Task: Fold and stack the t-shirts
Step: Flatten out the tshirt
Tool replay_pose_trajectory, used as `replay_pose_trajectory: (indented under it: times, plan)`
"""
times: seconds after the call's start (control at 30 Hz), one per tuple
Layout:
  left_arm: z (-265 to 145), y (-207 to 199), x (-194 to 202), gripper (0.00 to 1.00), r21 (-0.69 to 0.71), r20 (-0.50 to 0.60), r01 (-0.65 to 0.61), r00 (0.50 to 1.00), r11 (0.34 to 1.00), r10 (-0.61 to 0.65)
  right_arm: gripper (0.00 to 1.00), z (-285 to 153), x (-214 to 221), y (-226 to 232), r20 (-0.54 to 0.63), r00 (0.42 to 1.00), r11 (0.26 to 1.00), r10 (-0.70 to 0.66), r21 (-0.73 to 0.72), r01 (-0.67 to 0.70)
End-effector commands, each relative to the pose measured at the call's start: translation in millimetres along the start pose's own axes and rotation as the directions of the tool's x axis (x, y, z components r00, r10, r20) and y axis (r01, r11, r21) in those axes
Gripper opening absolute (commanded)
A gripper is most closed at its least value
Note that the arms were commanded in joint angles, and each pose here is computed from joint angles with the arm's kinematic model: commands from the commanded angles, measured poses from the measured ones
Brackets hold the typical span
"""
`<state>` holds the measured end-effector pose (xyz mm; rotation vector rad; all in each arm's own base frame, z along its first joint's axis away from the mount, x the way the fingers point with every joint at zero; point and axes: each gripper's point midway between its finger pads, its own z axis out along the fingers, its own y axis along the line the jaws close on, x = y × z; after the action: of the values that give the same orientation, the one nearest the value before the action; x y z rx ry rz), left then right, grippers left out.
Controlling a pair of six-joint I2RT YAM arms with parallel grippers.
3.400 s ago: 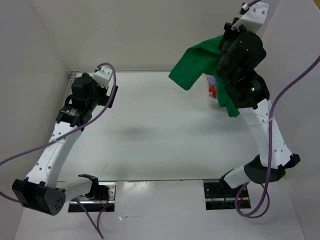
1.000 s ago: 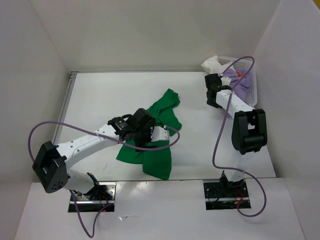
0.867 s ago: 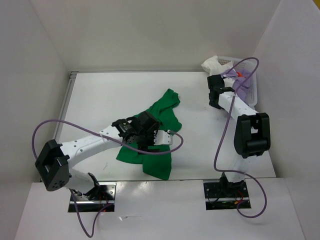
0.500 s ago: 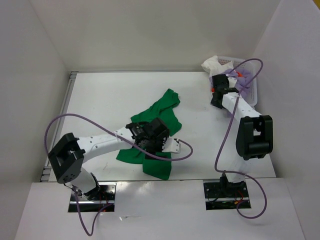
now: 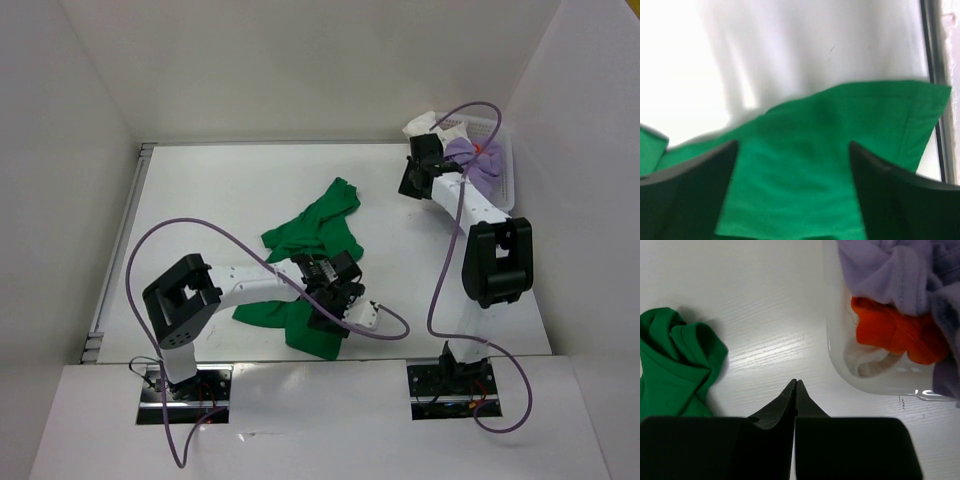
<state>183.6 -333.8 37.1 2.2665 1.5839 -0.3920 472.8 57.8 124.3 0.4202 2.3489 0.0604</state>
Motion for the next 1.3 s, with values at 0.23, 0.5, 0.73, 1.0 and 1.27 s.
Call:
replay_pose_trajectory:
  times: [0.23,0.5,0.73,1.0,1.27]
  plan:
    - [-7,10,-13,0.00,-0.055,0.036,0.055,0.998,0.997,-0.053,0.44,-29,52,57,-0.045,0.980,0.965,-0.192,-0.190,0.181]
    - [-40,-18,33,0.25,-0.118,-0.080,0.046,0.995,0.992,-0.056,0.75,-20,142,113,-0.224,0.900,0.877,-0.374,-0.400,0.265]
    - [-43,-7,38,0.49,-0.173,-0.111,0.001,0.994,0.985,-0.021,0.59,5,194,101,-0.379,0.835,0.895,-0.399,-0.359,0.265]
    - [-33,26,-3,0.74,-0.169,-0.034,-0.044,0.999,0.985,0.039,0.00,-10,184,97,-0.367,0.850,0.906,-0.378,-0.334,0.259]
    - [-9,-20,-35,0.75,0.039,-0.002,-0.218,0.976,0.975,0.218,0.00,-39,128,87,-0.276,0.911,0.926,-0.305,-0.308,0.217]
